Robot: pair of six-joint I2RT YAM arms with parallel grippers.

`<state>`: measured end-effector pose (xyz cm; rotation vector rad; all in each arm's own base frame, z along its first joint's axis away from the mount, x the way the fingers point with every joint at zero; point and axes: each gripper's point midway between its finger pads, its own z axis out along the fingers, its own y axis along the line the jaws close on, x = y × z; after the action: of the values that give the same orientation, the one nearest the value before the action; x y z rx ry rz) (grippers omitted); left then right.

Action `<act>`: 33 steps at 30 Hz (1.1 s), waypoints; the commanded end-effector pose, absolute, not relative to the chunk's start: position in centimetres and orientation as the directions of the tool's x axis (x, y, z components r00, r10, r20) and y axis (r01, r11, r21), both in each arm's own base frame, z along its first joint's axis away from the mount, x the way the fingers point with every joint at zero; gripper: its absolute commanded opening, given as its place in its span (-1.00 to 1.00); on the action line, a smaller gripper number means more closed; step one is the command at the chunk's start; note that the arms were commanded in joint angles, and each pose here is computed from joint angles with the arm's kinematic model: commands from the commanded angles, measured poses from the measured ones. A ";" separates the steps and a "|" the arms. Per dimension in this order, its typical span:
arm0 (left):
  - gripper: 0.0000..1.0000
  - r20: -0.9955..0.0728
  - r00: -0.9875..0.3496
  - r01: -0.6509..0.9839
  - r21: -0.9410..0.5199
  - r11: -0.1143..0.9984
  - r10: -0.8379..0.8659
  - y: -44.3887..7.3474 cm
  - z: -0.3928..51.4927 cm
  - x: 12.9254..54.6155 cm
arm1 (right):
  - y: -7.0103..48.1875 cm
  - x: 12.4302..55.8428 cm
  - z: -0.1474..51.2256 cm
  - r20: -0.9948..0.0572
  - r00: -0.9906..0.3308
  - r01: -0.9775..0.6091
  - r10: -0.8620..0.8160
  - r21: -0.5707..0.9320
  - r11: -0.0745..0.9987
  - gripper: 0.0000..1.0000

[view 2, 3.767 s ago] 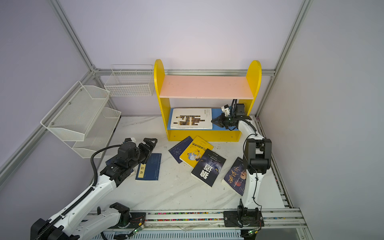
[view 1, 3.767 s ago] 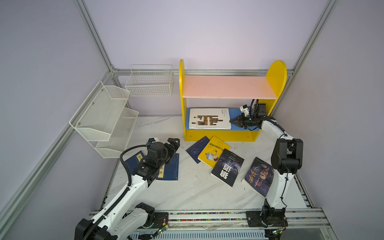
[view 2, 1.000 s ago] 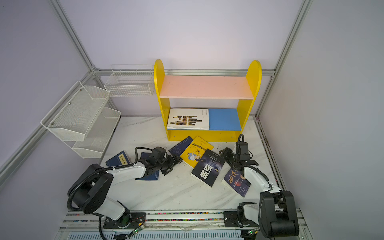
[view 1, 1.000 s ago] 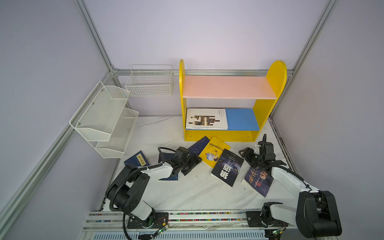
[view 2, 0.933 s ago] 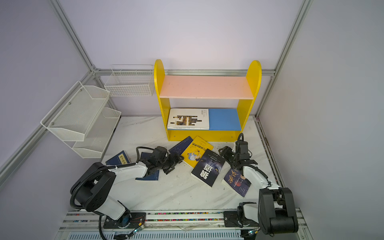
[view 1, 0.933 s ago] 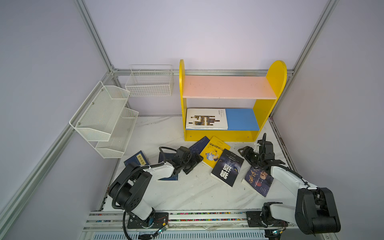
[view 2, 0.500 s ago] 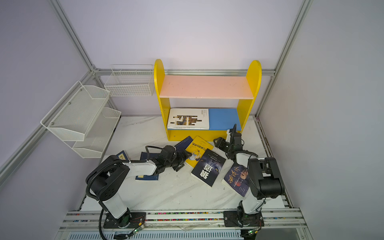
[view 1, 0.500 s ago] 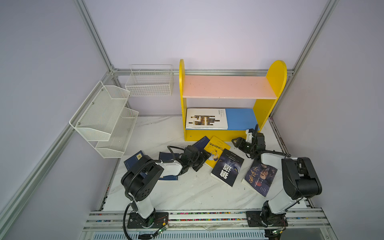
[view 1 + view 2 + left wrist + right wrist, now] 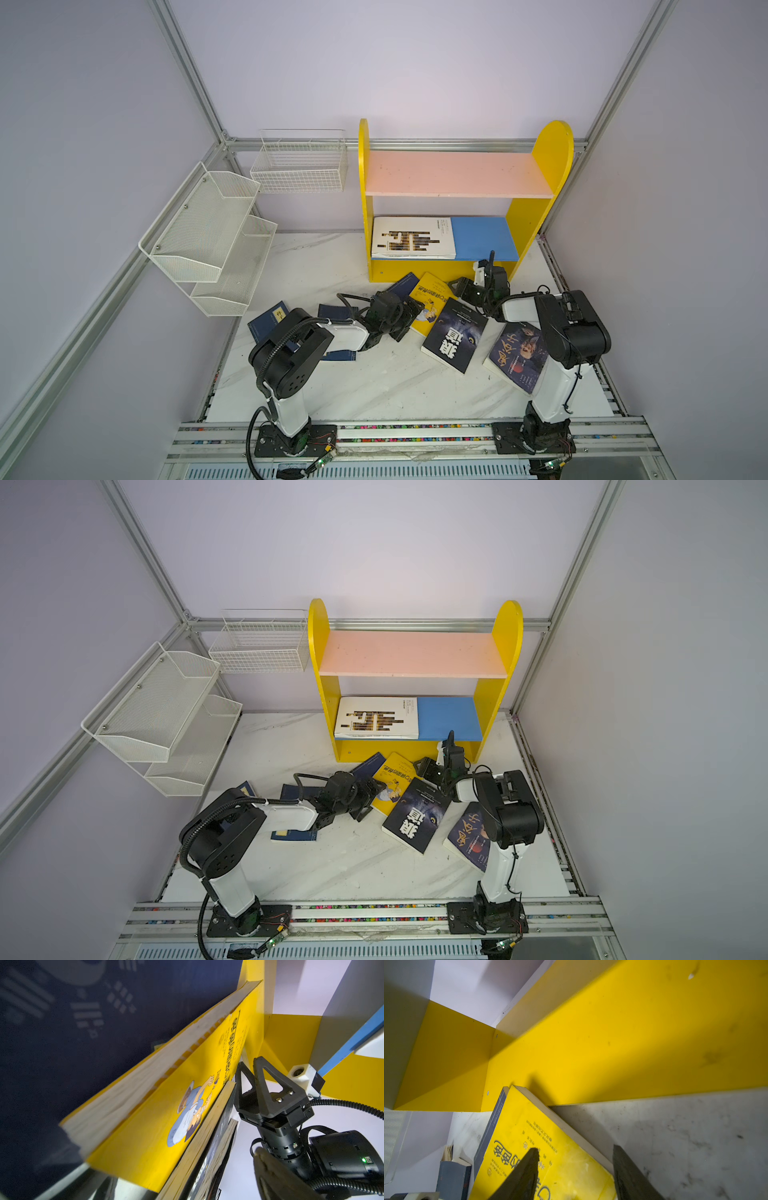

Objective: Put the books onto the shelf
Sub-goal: 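Grip the yellow cartoon book's edges with both grippers from opposite sides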

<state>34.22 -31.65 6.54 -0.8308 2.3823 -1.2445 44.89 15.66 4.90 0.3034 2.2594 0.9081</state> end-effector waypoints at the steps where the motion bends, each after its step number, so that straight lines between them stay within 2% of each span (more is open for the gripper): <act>1: 0.93 -0.050 -0.763 -0.279 -0.874 0.398 -0.645 -33.0 9.1 36.2 | 18.5 43.9 2.8 -0.416 -0.824 -0.045 0.384 0.724 0.688 0.15; 5: 0.87 -0.089 -0.748 -0.204 -0.912 0.356 -0.658 -33.1 11.2 36.9 | 20.1 42.5 1.6 -0.380 -0.864 -0.052 0.331 0.720 0.692 0.10; 11: 0.77 -0.191 -0.702 -0.077 -0.937 0.340 -0.686 -31.9 15.6 37.2 | 20.7 41.3 2.7 -0.370 -0.875 -0.061 0.312 0.724 0.687 0.05; 18: 0.54 -0.180 -0.696 -0.121 -0.925 0.360 -0.695 -30.7 15.6 36.2 | 21.0 40.6 4.9 -0.375 -0.867 -0.073 0.327 0.747 0.661 0.03; 26: -0.06 -0.162 -0.704 -0.206 -0.885 0.417 -0.692 -29.6 13.6 35.0 | 21.8 39.9 6.4 -0.364 -0.861 -0.070 0.354 0.776 0.626 -0.01; 30: -0.50 -0.172 -0.711 -0.190 -0.887 0.422 -0.682 -29.6 14.1 34.8 | 21.9 39.8 7.5 -0.371 -0.854 -0.078 0.365 0.784 0.616 -0.01; 33: -0.66 -0.210 -0.725 -0.138 -0.889 0.436 -0.656 -29.4 15.7 34.6 | 22.1 40.3 9.4 -0.407 -0.842 -0.118 0.354 0.780 0.615 0.13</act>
<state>35.18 -29.53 12.52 -0.7659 2.2132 -1.1972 40.08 21.48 6.84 0.2227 2.3494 1.1342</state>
